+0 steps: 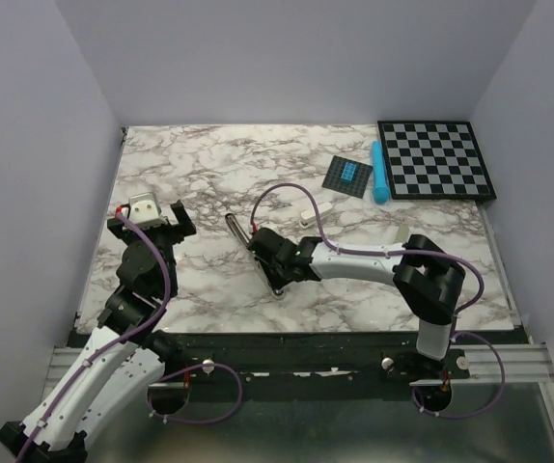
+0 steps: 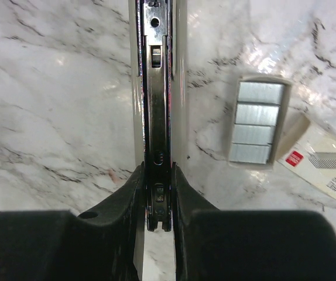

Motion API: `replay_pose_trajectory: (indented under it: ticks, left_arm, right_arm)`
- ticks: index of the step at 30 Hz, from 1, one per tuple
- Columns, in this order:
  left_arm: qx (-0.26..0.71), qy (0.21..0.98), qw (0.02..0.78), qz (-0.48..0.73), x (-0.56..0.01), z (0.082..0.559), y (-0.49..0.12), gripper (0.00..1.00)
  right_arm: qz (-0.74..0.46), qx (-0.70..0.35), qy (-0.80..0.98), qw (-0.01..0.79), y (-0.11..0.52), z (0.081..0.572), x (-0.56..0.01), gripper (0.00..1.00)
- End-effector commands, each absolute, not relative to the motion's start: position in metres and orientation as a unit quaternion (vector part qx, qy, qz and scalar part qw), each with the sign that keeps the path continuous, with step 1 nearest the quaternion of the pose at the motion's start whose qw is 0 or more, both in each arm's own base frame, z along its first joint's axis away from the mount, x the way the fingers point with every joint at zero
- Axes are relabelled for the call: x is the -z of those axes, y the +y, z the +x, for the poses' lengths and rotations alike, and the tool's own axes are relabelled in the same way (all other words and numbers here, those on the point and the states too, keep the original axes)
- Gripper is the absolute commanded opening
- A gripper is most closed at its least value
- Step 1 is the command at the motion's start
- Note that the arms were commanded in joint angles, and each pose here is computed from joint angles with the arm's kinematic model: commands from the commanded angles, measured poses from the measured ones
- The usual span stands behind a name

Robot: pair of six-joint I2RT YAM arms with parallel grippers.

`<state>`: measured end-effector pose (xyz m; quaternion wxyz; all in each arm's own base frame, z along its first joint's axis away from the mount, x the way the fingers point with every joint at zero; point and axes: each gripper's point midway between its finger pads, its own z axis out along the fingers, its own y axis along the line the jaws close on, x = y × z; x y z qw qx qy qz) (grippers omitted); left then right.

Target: Load the staples into the stapler

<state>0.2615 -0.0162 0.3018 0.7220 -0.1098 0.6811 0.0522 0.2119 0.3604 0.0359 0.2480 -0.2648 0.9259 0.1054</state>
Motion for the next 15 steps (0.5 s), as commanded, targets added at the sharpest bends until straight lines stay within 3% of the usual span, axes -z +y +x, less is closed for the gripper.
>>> replay_pose_trajectory:
  ticks: [1,5,9,15]
  left_arm:
    - [-0.047,0.684,0.720,-0.110,-0.299,0.264,-0.018,0.99]
    - [-0.046,0.685,0.719,-0.109,-0.298,0.264,-0.019,0.99]
    - [-0.046,0.686,0.718,-0.109,-0.298,0.266,-0.019,0.99]
    - [-0.046,0.687,0.717,-0.108,-0.297,0.266,-0.019,0.99]
  right_arm:
    - [-0.257,-0.134,0.922,0.256,0.391,0.214,-0.046,0.02]
    - [-0.245,-0.135,0.924,0.260,0.396,0.218,-0.045,0.12]
    - [-0.252,-0.157,0.921,0.253,0.403,0.214,-0.049,0.40]
    - [-0.278,-0.188,0.903,0.267,0.402,0.207,-0.078,0.70]
